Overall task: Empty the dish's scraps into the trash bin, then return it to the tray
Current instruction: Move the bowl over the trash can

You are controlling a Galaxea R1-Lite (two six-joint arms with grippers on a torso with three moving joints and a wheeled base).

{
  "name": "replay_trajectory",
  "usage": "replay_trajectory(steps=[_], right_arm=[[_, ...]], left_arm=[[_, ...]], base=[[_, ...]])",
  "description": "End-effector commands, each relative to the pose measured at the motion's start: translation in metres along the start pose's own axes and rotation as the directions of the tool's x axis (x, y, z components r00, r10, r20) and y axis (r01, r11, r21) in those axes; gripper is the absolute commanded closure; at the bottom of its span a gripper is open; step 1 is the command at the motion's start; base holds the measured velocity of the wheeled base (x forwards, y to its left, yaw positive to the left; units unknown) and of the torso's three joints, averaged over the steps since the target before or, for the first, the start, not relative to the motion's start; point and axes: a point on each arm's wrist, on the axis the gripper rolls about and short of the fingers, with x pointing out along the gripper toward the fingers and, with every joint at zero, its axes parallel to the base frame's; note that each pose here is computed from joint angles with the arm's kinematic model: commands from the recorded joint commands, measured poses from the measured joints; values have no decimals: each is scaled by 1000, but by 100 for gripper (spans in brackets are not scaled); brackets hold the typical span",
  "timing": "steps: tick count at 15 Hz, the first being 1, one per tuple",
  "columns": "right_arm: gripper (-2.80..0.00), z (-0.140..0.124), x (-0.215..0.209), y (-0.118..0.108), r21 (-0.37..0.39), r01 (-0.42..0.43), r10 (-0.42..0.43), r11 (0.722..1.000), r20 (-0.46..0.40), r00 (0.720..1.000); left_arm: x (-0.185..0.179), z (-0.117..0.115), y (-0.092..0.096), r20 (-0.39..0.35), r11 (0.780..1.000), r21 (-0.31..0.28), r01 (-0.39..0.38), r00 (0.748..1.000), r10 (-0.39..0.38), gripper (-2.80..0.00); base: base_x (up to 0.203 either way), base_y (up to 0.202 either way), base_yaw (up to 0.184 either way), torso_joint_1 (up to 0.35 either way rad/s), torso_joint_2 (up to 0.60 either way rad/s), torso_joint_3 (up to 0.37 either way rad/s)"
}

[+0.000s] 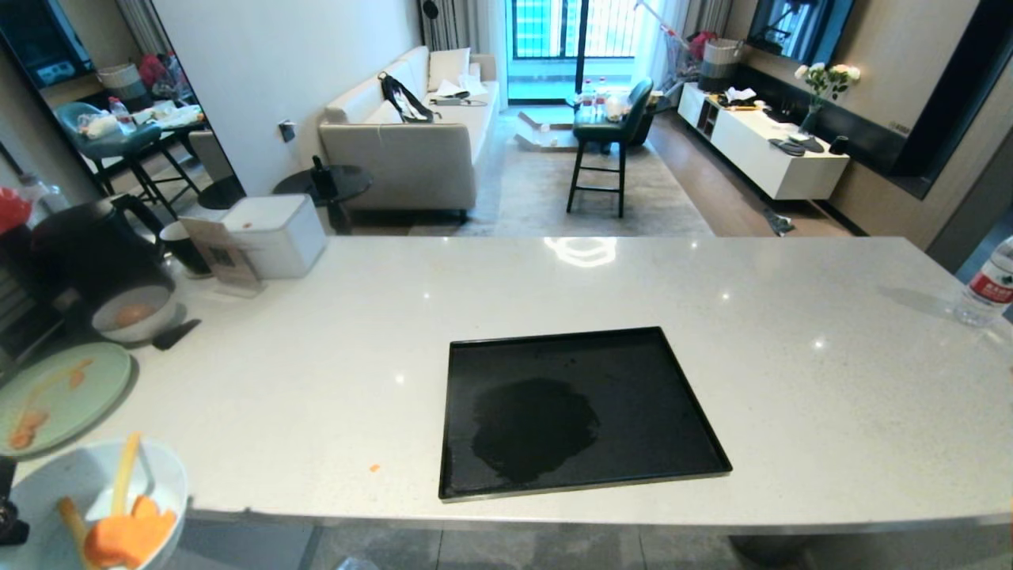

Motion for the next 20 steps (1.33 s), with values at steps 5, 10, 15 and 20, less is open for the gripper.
replay_trajectory(steps=[5,10,15,20], right_arm=[[0,0,0,0,1,0,0,1000,1,1000],[0,0,0,0,1,0,0,1000,1,1000],[0,0,0,0,0,0,0,1000,0,1000],[0,0,0,0,0,0,0,1000,1,1000]], left_arm=[[-9,-57,-6,27,984,119,135,990,-139,0],[-10,-65,-11,13,962,207,180,982,-187,0],[-9,-70,-11,3,952,233,197,979,-203,0],[-10,-69,-11,17,953,233,191,980,-201,0]], base=[[0,0,0,0,0,0],[0,0,0,0,0,0],[0,0,0,0,0,0],[0,0,0,0,0,0]])
